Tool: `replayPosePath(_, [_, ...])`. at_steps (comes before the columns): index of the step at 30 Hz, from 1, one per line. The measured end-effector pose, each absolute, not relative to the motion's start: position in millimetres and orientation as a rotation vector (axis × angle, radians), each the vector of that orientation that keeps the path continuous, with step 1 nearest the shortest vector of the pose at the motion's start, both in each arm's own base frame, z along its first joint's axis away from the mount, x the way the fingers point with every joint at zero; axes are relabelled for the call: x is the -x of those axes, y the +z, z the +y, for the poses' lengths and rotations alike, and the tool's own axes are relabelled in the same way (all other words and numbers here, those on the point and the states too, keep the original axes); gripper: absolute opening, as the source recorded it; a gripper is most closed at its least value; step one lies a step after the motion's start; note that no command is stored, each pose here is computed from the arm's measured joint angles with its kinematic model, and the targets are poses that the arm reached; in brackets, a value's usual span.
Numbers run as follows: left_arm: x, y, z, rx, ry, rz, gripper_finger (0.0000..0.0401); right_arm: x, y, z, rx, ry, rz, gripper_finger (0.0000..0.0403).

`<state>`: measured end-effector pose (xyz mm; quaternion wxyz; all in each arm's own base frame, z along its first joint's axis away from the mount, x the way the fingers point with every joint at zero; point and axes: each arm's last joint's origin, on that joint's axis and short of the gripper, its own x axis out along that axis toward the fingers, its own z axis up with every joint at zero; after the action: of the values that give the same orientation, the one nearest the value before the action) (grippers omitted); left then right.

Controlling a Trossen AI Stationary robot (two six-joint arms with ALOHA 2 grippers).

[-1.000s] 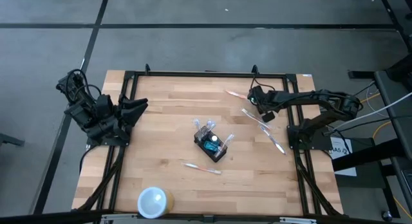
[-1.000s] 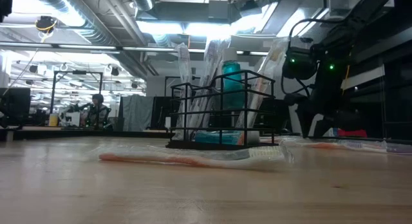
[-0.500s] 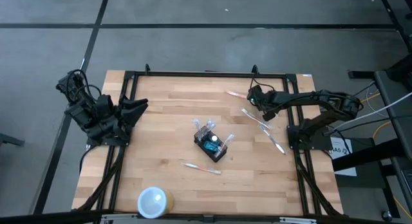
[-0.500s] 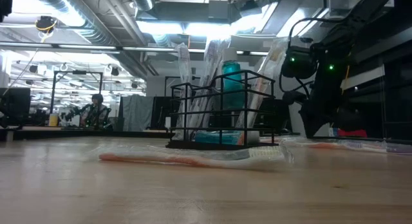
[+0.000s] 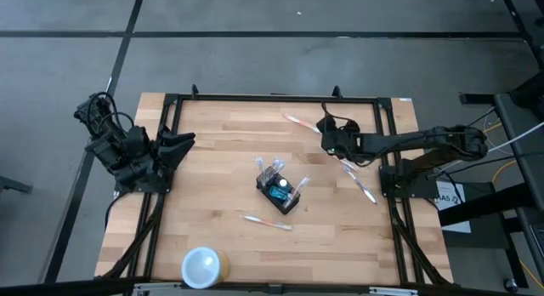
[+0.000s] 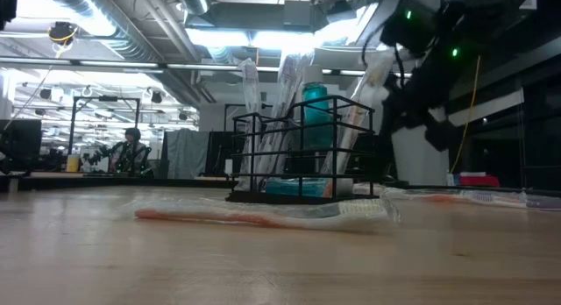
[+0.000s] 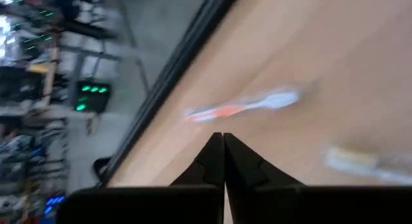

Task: Pick & Place toothbrushing station
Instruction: Put the orange toothbrush into the wire organizer

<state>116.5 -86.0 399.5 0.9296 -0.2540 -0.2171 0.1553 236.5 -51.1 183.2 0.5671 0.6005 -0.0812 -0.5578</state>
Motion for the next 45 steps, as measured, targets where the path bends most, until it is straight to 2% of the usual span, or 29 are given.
replayPosePath(7, [-116.6, 399.6, -86.3, 0.514, 0.308, -0.447, 0.0113, -237.7, 187.5, -44.4, -1.475, -1.308, -0.25, 0.0002])
replayPosePath(10, [-116.6, 399.8, -86.6, 0.511, 0.296, -0.453, 0.0113, -236.4, 181.0, -54.7, -1.528, -1.358, -0.225, 0.0015])
replayPosePath(17, [-118.8, 398.8, -89.2, 0.517, 0.277, -0.456, 0.0113, -231.2, 173.4, -84.4, -1.54, -1.404, -0.11, 0.0095])
replayPosePath(22, [-121.8, 396.9, -92.3, 0.513, 0.279, -0.448, 0.0113, -224.7, 159.1, -106.1, -1.606, -1.317, -0.003, 0.0169])
replayPosePath(26, [-122.0, 396.8, -92.2, 0.521, 0.29, -0.447, 0.0113, -221.8, 156.0, -113.6, -1.605, -1.323, 0.002, 0.02])
replayPosePath(29, [-121.8, 396.9, -91.7, 0.53, 0.302, -0.445, 0.0113, -219.0, 152.3, -117.8, -1.596, -1.344, 0.043, 0.0199])
replayPosePath(38, [-121.6, 411.8, -91.4, 0.493, 0.321, -0.454, 0.0113, -210.9, 145.1, -114.6, -1.659, -1.42, 0.143, 0.0164])
replayPosePath(45, [-125.5, 422.0, -95.8, 0.456, 0.326, -0.453, 0.0113, -210.4, 145.1, -115.2, -1.66, -1.438, 0.117, 0.0159])
